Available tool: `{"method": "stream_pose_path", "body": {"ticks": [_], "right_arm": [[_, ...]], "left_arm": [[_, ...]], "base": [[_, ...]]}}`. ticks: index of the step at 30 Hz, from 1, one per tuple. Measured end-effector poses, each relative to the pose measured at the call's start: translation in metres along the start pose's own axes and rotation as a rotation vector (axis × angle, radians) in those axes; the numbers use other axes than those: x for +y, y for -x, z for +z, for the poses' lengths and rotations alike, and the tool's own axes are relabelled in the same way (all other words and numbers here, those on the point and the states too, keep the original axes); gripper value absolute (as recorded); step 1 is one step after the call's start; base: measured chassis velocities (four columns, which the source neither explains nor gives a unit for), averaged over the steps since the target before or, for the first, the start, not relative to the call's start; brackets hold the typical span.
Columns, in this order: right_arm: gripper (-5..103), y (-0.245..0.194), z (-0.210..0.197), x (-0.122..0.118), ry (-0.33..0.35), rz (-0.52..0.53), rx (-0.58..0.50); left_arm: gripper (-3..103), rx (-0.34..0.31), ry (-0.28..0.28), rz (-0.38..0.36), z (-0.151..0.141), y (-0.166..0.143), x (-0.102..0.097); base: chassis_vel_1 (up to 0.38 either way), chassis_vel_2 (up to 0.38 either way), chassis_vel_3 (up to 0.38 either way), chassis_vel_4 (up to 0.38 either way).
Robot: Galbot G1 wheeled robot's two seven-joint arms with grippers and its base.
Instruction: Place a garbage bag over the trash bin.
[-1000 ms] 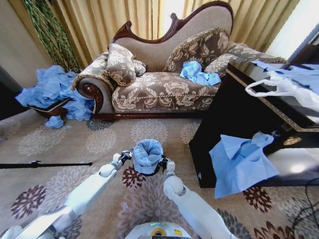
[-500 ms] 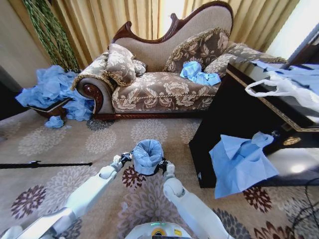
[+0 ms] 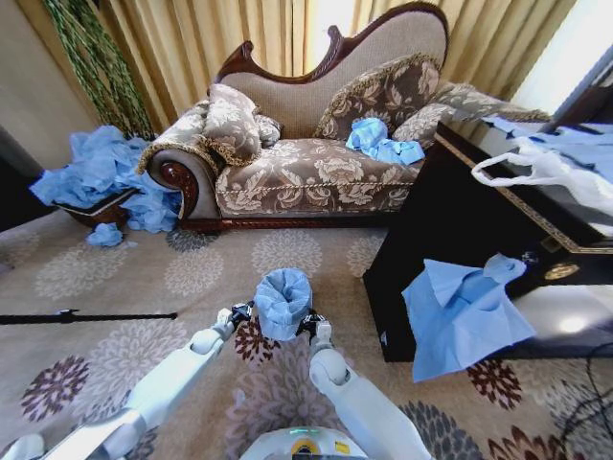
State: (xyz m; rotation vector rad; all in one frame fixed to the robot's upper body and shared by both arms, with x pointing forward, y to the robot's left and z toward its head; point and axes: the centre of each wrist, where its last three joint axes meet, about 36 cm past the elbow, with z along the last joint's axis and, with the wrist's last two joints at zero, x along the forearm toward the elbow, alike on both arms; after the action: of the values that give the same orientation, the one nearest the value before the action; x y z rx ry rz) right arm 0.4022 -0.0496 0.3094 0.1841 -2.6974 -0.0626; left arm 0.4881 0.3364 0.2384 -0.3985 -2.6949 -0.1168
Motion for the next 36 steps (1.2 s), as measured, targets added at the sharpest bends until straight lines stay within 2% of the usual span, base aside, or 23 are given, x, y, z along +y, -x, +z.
{"method": "stream_pose_path", "body": {"ticks": [1,2,4,5,6,7,9,11,12,14,15,16,18,19,20,22,23,24,27,28,29,31,36], "right_arm": [[22,-0.005,-0.002,-0.002,-0.004,-0.001,-0.006],[28,-0.011,-0.004,-0.005,-0.008,-0.005,-0.015],[28,-0.017,-0.007,-0.008,-0.014,-0.007,-0.029],[38,-0.021,-0.009,-0.010,-0.016,-0.009,-0.038],[44,-0.025,-0.012,-0.012,-0.016,-0.011,-0.048],[50,-0.028,-0.014,-0.014,-0.016,-0.012,-0.058],[55,-0.033,-0.018,-0.016,-0.013,-0.015,-0.073],[66,-0.042,-0.024,-0.023,-0.017,-0.022,-0.106],[66,-0.042,-0.024,-0.023,-0.017,-0.022,-0.106],[77,-0.047,-0.028,-0.032,-0.028,-0.035,-0.152],[77,-0.047,-0.028,-0.032,-0.028,-0.035,-0.152],[77,-0.049,-0.030,-0.035,-0.030,-0.042,-0.173],[88,-0.054,-0.039,-0.042,-0.016,-0.075,-0.242],[93,-0.056,-0.042,-0.043,-0.010,-0.085,-0.266],[93,-0.056,-0.042,-0.043,-0.010,-0.085,-0.266],[99,-0.059,-0.046,-0.044,0.002,-0.111,-0.326],[99,-0.059,-0.046,-0.044,0.002,-0.111,-0.326],[99,-0.060,-0.047,-0.045,0.006,-0.116,-0.342],[100,-0.068,-0.048,-0.043,0.019,-0.165,-0.417],[100,-0.068,-0.048,-0.043,0.019,-0.165,-0.417],[100,-0.070,-0.048,-0.042,0.024,-0.180,-0.428],[100,-0.072,-0.047,-0.043,0.027,-0.197,-0.443],[100,-0.072,-0.042,-0.044,0.027,-0.213,-0.456]], "left_arm": [[-1,-0.003,-0.030,-0.011,-0.002,-0.001,-0.001],[4,-0.009,-0.048,-0.018,-0.004,-0.002,0.000],[10,-0.018,-0.060,-0.026,-0.007,-0.004,0.003],[15,-0.025,-0.070,-0.029,-0.009,-0.007,0.005],[15,-0.034,-0.086,-0.032,-0.011,-0.009,0.008],[20,-0.042,-0.101,-0.036,-0.014,-0.012,0.010],[26,-0.053,-0.112,-0.045,-0.017,-0.016,0.014],[36,-0.066,-0.120,-0.059,-0.018,-0.026,0.023],[36,-0.066,-0.120,-0.059,-0.018,-0.026,0.023],[47,-0.092,-0.122,-0.075,-0.026,-0.040,0.031],[47,-0.092,-0.122,-0.075,-0.026,-0.040,0.031],[47,-0.104,-0.121,-0.081,-0.032,-0.045,0.033],[64,-0.145,-0.104,-0.086,-0.053,-0.061,0.038],[64,-0.162,-0.097,-0.087,-0.063,-0.065,0.039],[64,-0.162,-0.097,-0.087,-0.063,-0.065,0.039],[74,-0.186,-0.079,-0.080,-0.081,-0.072,0.038],[74,-0.186,-0.079,-0.080,-0.081,-0.072,0.038],[80,-0.189,-0.069,-0.079,-0.084,-0.073,0.039],[96,-0.136,0.063,-0.098,-0.069,-0.079,0.047],[96,-0.136,0.063,-0.098,-0.069,-0.079,0.047],[98,-0.102,0.086,-0.107,-0.056,-0.083,0.049],[100,-0.053,0.089,-0.115,-0.032,-0.090,0.049],[100,-0.029,0.055,-0.113,-0.005,-0.098,0.045]], "base": [[0.000,0.000,0.000,0.000],[0.000,0.000,0.000,0.000],[0.000,0.000,0.000,0.000],[0.000,0.000,0.000,0.000],[0.000,0.000,0.000,0.000],[0.000,0.000,0.000,0.000],[0.000,0.000,0.000,0.000],[0.000,0.000,0.000,0.000],[0.000,0.000,0.000,0.000],[0.000,0.000,0.000,0.000],[0.000,0.000,0.000,0.000],[0.000,0.000,0.000,0.000],[0.000,0.000,0.000,0.000],[0.000,0.000,0.000,0.000],[0.000,0.000,0.000,0.000],[0.000,0.000,0.000,0.000],[0.000,0.000,0.000,0.000],[0.000,0.000,0.000,0.000],[0.000,0.000,0.000,0.000],[0.000,0.000,0.000,0.000],[0.000,0.000,0.000,0.000],[0.000,0.000,0.000,0.000],[0.000,0.000,0.000,0.000]]}}
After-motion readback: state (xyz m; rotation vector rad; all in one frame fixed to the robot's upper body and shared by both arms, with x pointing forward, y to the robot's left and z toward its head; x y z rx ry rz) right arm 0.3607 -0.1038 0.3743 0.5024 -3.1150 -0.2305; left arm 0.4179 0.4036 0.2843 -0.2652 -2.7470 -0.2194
